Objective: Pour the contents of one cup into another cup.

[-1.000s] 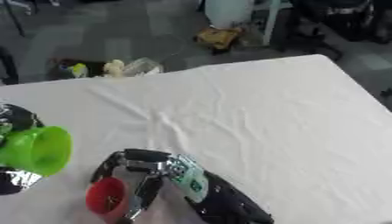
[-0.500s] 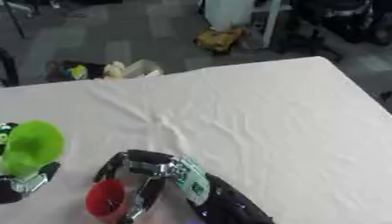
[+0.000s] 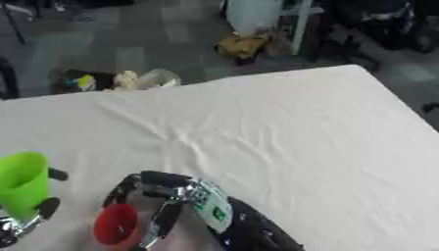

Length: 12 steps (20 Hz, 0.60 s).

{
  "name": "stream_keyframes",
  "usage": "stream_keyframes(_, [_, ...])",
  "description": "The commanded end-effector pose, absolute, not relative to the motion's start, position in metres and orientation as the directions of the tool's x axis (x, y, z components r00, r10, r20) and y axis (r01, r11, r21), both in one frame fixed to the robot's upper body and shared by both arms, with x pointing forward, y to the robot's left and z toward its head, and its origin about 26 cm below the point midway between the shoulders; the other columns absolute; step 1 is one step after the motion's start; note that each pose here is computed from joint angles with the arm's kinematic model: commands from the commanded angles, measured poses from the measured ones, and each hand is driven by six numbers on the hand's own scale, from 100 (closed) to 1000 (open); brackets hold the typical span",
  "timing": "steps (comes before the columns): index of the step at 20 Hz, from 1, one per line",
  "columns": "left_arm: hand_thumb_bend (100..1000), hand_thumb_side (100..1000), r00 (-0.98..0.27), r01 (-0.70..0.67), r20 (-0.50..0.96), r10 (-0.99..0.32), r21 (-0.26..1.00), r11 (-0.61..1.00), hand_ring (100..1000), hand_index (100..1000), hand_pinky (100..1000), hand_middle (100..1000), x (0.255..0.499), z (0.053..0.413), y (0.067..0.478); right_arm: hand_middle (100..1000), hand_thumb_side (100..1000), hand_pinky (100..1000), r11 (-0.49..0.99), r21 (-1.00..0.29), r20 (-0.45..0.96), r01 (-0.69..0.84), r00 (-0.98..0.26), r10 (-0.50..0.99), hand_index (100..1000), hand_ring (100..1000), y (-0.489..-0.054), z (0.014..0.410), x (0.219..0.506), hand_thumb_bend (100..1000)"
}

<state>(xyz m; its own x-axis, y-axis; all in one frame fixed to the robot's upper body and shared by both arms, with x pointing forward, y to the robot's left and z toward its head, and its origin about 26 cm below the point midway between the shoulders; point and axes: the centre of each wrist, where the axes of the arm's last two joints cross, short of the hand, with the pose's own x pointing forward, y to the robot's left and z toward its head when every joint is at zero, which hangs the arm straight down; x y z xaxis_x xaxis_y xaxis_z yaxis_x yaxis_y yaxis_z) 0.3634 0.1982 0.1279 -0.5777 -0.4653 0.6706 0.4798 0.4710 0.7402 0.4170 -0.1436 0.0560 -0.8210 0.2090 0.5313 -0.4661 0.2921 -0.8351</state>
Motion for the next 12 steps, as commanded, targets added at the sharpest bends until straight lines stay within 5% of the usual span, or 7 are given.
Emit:
stream_keyframes(1, [632,811,-0.629,0.453,0.619,-0.470,0.784,0.424,1000,936,659,907,0.364,0.132,0.202,526,621,908,0.292,-0.843,0.517,-0.452,-0.830,0.209,782,645,-0.143,0.061,0.419,853])
stream_keyframes(5, [883,821,-0.699,0.406,0.522,-0.489,0.852,0.330,1000,966,739,964,0.362,0.133,0.204,525,627,908,0.292,-0.842,0.518,-0.453,-0.830,0.208,782,644,-0.143,0.060,0.419,849])
stream_keyframes(12, [897,819,-0.734,0.296,0.408,-0.542,0.912,0.285,1000,967,765,970,0.363,0.132,0.212,525,635,909,0.296,-0.842,0.518,-0.451,-0.829,0.212,783,645,-0.145,0.060,0.419,847])
